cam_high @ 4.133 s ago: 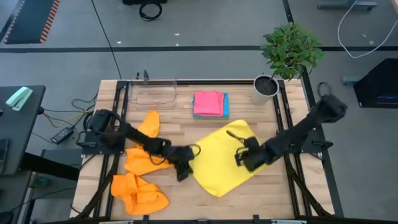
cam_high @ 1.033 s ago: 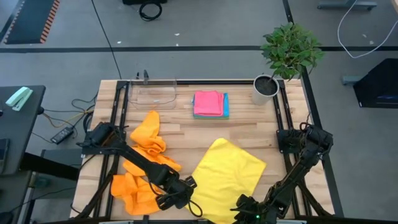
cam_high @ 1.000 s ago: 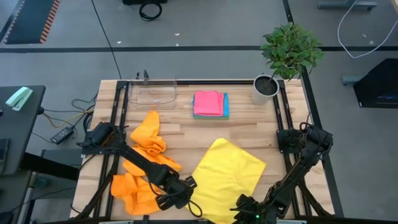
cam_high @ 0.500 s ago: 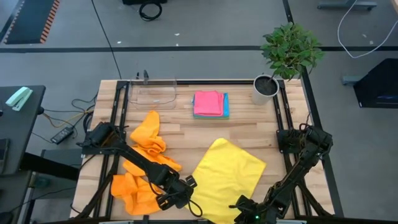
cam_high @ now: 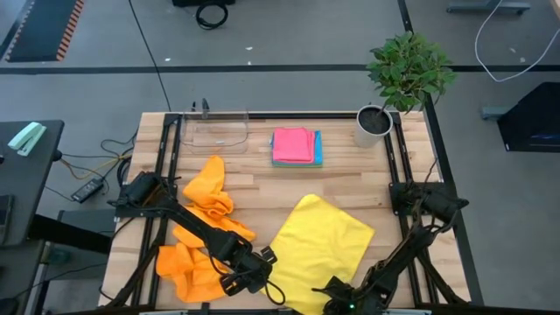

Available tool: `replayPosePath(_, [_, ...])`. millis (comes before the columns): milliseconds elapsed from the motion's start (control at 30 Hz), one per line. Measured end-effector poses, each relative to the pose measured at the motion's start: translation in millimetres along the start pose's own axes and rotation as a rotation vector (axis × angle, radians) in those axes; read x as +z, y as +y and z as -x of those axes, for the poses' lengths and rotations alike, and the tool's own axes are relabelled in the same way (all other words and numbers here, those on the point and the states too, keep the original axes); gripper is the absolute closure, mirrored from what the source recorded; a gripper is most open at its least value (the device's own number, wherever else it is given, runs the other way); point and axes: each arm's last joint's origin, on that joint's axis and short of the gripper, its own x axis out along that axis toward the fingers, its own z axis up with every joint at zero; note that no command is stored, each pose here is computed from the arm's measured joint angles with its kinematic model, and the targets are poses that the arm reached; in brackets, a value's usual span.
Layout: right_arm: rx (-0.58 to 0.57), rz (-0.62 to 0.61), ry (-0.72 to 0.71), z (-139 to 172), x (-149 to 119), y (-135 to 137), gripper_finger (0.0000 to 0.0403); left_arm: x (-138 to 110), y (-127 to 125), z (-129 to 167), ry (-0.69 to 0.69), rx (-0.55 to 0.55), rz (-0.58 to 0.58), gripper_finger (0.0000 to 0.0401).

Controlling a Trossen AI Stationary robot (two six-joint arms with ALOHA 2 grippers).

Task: Fold microfiber towels
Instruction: Fold the yellow towel

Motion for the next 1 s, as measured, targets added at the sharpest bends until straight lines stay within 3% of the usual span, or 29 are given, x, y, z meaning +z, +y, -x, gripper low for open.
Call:
replayPosePath(267, [-0.012,0.012,-0.009,-4.5,3.9,1.0,0.0232,0.0,0.0,0.0,0.000,0.000,0.000,0.0250])
replayPosePath(633, [-0.017,0.042,-0.007,-4.1,3.1,0.4,0.0354,0.0,0.0,0.0,0.000,0.000,-0.001,0.0303])
replayPosePath(1000, [-0.011,0.041,-0.007,-4.1,3.0,1.0,0.0361,-3.3,-2.2,-0.1,0.024,-0.039,-0.017,0.0332])
